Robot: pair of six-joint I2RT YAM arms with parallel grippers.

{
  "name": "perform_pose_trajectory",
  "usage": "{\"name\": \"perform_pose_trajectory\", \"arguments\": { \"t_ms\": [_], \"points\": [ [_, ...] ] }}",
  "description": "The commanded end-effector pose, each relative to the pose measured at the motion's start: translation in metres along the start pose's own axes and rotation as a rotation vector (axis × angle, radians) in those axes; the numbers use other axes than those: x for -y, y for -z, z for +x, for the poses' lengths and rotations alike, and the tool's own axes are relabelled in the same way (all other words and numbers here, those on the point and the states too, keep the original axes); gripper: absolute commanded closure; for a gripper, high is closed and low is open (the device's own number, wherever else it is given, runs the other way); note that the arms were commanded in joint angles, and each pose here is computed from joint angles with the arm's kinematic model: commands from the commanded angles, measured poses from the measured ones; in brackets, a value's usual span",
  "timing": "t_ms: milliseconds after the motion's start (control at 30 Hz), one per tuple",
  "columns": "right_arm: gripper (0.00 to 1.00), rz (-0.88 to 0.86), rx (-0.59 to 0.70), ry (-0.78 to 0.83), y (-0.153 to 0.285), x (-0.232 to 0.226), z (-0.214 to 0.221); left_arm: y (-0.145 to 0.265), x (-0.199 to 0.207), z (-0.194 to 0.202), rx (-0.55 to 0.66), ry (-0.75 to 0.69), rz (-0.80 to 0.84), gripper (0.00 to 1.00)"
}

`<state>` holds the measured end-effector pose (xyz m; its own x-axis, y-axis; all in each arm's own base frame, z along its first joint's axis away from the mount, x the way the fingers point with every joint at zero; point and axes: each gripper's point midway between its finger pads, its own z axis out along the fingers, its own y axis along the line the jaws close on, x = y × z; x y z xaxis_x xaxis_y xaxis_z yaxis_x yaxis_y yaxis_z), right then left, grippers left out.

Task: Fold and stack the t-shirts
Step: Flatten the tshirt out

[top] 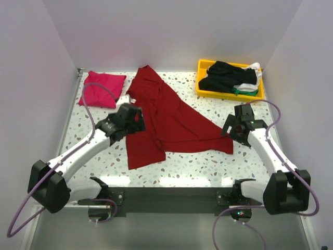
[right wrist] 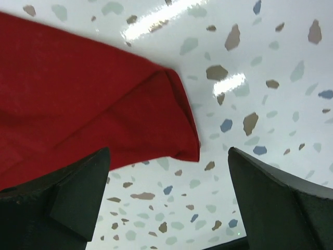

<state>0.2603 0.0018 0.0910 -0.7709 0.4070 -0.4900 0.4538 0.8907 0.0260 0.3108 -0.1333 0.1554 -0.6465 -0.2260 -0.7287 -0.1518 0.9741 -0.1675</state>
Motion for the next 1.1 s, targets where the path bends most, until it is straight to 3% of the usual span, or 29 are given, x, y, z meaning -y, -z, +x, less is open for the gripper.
{"name": "perform_pose_trajectory", "arguments": {
  "t_ms": [0,100,267,433,667,967,1033,1067],
  "points": [
    [0.01,-0.031,-0.012,-0.058,0.006,0.005,0.016,0.012,-0.051,0.102,-0.258,0.042,-0.135,0.00],
    [0.01,-0.033,-0.030,-0.072,0.005,0.010,0.028,0.029,-0.057,0.142,-0.345,0.092,-0.075,0.00],
    [0.02,-0.071,-0.071,-0.084,-0.002,0.004,0.039,0.039,-0.045,0.171,-0.402,0.151,0.051,0.01],
    [0.01,-0.076,-0.070,-0.089,-0.006,0.002,0.037,0.036,-0.046,0.197,-0.484,0.150,0.065,0.18],
    [0.01,-0.074,-0.084,-0.091,-0.009,0.003,0.039,0.024,-0.055,0.199,-0.469,0.128,-0.010,0.34],
    [0.01,-0.024,-0.103,-0.139,-0.014,0.020,0.044,0.022,-0.054,0.225,-0.565,0.098,0.001,0.79],
    [0.01,-0.034,-0.108,-0.171,-0.015,0.022,0.043,0.022,-0.057,0.225,-0.561,0.094,-0.010,0.99],
    [0.01,-0.043,-0.115,-0.174,-0.015,0.021,0.045,0.022,-0.058,0.222,-0.551,0.088,-0.016,1.00]
  ]
}}
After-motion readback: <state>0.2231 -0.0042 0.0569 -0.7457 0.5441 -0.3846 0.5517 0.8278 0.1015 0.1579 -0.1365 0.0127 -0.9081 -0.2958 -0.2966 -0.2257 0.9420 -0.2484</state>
